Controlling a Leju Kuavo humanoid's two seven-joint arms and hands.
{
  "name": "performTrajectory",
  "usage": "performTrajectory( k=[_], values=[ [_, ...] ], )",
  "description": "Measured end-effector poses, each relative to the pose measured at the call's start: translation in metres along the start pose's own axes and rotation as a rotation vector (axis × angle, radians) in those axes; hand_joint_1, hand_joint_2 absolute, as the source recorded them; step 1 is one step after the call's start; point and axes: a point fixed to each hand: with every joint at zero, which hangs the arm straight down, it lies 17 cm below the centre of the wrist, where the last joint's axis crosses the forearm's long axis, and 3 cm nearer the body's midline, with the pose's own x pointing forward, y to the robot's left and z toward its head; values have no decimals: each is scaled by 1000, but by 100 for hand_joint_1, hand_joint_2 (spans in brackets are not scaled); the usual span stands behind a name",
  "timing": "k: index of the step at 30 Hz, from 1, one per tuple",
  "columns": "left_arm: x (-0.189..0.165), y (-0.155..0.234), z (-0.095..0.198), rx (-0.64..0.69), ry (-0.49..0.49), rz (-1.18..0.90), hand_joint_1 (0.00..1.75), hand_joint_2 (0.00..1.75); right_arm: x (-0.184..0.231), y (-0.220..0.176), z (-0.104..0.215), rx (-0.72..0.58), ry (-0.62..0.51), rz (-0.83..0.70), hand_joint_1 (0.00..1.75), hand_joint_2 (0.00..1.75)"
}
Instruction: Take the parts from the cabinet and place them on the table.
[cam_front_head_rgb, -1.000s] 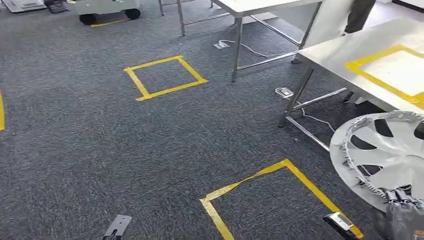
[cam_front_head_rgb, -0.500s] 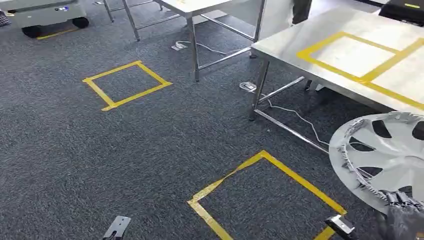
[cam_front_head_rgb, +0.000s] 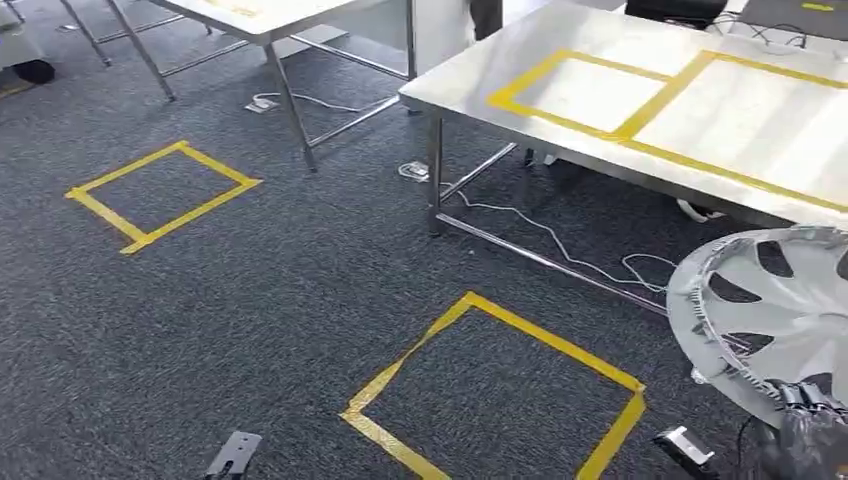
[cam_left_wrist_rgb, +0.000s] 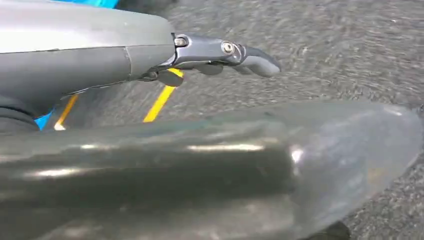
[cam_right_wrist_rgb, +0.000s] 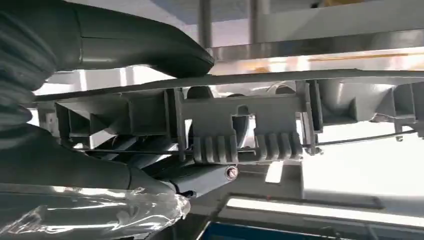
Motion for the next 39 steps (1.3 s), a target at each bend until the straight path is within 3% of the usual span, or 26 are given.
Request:
performTrajectory(
  k=[39],
  values=[
    [-7,4,-1,8,34,4,0,0,12,5,-9,-3,-41,65,175,175]
  ],
)
